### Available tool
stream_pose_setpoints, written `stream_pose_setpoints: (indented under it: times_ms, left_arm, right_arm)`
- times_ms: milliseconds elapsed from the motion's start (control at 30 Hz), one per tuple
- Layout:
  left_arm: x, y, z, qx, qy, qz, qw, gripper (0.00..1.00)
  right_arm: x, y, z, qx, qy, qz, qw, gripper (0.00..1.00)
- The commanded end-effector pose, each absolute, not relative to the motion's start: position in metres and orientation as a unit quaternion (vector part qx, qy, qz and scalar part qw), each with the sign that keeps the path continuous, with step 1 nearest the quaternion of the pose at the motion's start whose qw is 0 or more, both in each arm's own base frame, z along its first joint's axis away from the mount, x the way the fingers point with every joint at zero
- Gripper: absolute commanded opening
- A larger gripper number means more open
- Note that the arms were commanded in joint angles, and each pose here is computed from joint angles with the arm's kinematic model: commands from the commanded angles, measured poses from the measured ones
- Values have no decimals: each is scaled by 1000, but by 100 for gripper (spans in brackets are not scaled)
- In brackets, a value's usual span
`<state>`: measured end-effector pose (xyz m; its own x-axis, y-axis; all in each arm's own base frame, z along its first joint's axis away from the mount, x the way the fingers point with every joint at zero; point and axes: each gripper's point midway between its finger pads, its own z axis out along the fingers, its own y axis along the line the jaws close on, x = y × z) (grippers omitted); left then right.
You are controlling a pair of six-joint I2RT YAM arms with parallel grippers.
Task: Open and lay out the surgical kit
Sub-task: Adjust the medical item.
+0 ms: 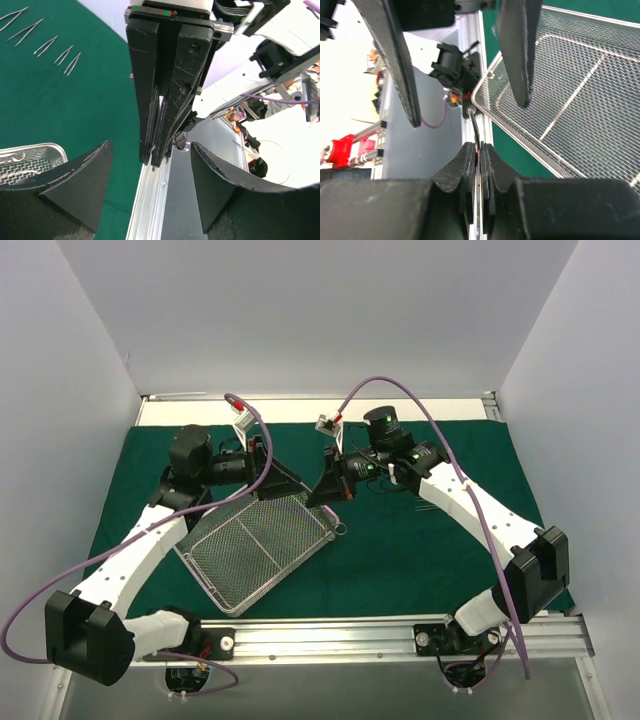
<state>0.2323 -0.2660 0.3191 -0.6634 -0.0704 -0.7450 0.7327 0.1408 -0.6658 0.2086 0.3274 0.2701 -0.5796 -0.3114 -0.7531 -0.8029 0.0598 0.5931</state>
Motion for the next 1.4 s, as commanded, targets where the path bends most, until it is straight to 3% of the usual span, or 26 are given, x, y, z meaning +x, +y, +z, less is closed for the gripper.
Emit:
stream_pose_setpoints:
  times_ms: [0, 667, 800, 900, 933, 967, 1133, 1167, 1200, 1300, 1367]
  left_arm:
    - [220, -267, 340, 276, 639, -626, 352, 71]
    - [222, -282, 347, 266, 622, -662, 323, 49]
    - [221, -286, 350, 268, 619, -667, 316, 38]
    - [219, -287, 350, 270, 621, -668, 310, 23]
    - [219, -287, 350, 272, 620, -668, 310, 9]
    - [219, -287, 347, 268, 626, -667, 303, 3]
    - [231, -287, 345, 257, 648, -640, 322, 2]
    - [233, -286, 337, 240, 671, -630, 308, 2]
    - [237, -285, 336, 234, 680, -621, 312, 2]
    - [250, -281, 331, 208, 709, -591, 324, 2]
    - [258, -275, 322, 174, 739, -567, 320, 2]
  right_arm:
    - [196, 327, 292, -407, 663, 589, 218, 0]
    - [203, 322, 306, -395, 653, 600, 240, 0]
    - [203, 322, 310, -393, 651, 602, 243, 0]
    - [206, 324, 315, -396, 644, 602, 255, 0]
    - [206, 324, 315, -396, 644, 602, 255, 0]
    - [206, 323, 314, -394, 646, 601, 256, 0]
    - [208, 322, 312, -393, 653, 591, 266, 0]
    - [208, 320, 307, -392, 663, 581, 262, 2]
    - [213, 315, 300, -377, 695, 554, 262, 19]
    - [224, 305, 285, -369, 734, 498, 279, 44]
    - [231, 298, 280, -359, 755, 470, 285, 54]
